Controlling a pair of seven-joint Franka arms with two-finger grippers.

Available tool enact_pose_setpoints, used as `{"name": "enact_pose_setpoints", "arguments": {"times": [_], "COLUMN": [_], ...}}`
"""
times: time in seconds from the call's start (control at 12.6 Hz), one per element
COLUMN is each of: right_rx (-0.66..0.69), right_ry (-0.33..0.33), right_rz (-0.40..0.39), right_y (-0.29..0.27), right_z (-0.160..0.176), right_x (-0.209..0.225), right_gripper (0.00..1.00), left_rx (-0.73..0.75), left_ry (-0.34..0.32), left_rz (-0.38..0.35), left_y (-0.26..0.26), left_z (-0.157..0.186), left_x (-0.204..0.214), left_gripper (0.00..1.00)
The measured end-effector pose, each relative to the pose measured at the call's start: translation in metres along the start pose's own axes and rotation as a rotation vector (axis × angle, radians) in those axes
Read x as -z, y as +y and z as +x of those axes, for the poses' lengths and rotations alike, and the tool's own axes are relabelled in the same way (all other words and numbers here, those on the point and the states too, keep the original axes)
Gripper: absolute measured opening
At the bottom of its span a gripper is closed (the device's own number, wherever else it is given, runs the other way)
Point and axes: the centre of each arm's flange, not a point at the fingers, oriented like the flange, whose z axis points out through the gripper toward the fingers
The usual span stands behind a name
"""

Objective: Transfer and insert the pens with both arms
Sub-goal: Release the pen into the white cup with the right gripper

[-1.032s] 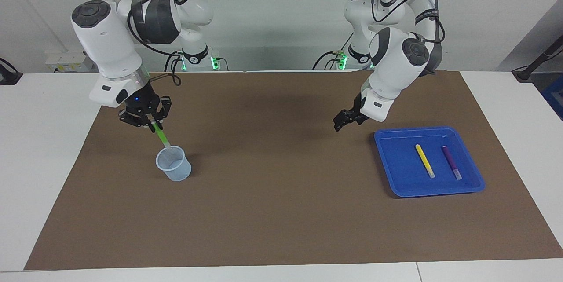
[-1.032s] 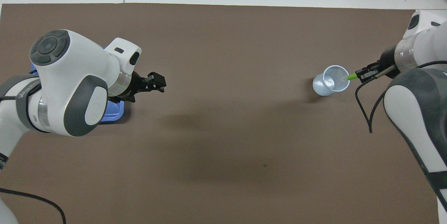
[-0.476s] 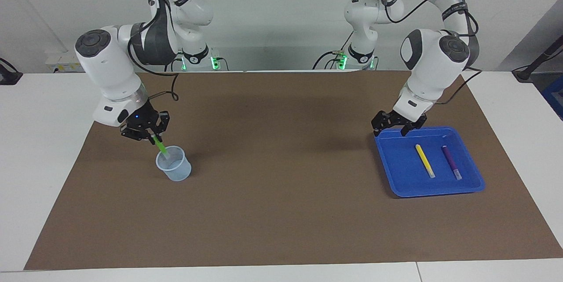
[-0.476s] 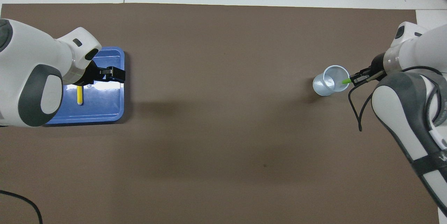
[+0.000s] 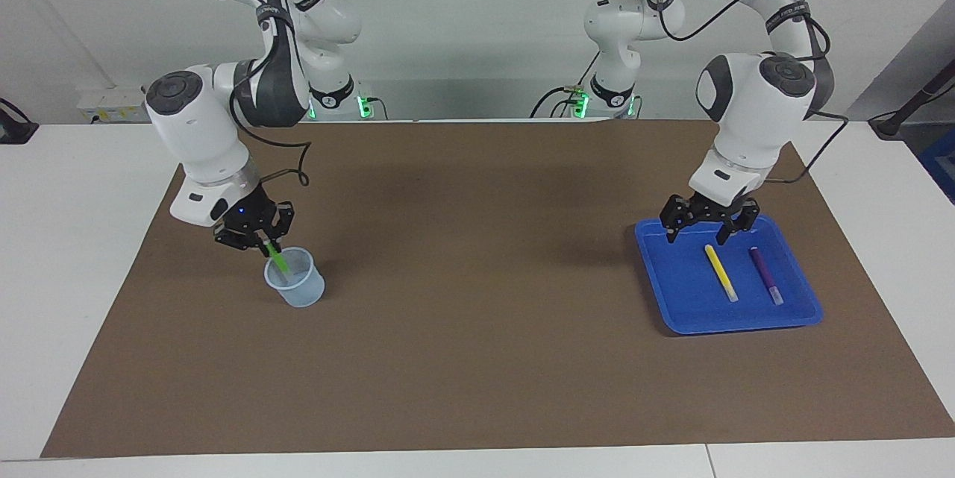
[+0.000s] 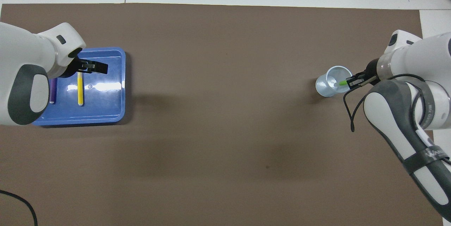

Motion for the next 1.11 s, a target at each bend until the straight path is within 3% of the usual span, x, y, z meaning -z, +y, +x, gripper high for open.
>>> {"name": "enact_pose_setpoints", "arguments": {"times": [0.16,0.24,0.56,0.71,1.11], "right_rx": [-0.008,-0.012,-0.059,-0.108,-0.209], "right_ry": [0.004,-0.001,-0.015,-0.047,-0.122], "right_rz": [0.002,0.004,0.007,0.008,0.007], "right_y": [0.001,0.001,0.002,-0.002,-0.028], "right_z": [-0.003,-0.005,-0.007,-0.008,-0.028], "right_x": [-0.013,-0.017,-0.011,0.014,0.107], "right_gripper": [0.18,0.24,0.77,0.99,1.00], "left_rx": [0.004,0.021,0.120,0.132,0.187], "left_ry": [-0.009,-0.016,-0.062,-0.079,-0.132], "left_rz": [-0.001,-0.003,-0.058,-0.064,-0.058], "left_y": [-0.024,-0.035,-0.081,-0.090,-0.121], "left_z": [0.001,0.003,0.023,0.027,0.004], "left_x": [-0.022,-0.032,-0.059,-0.070,-0.112], "left_gripper": [0.98,0.98,0.96,0.96,0.96]}}
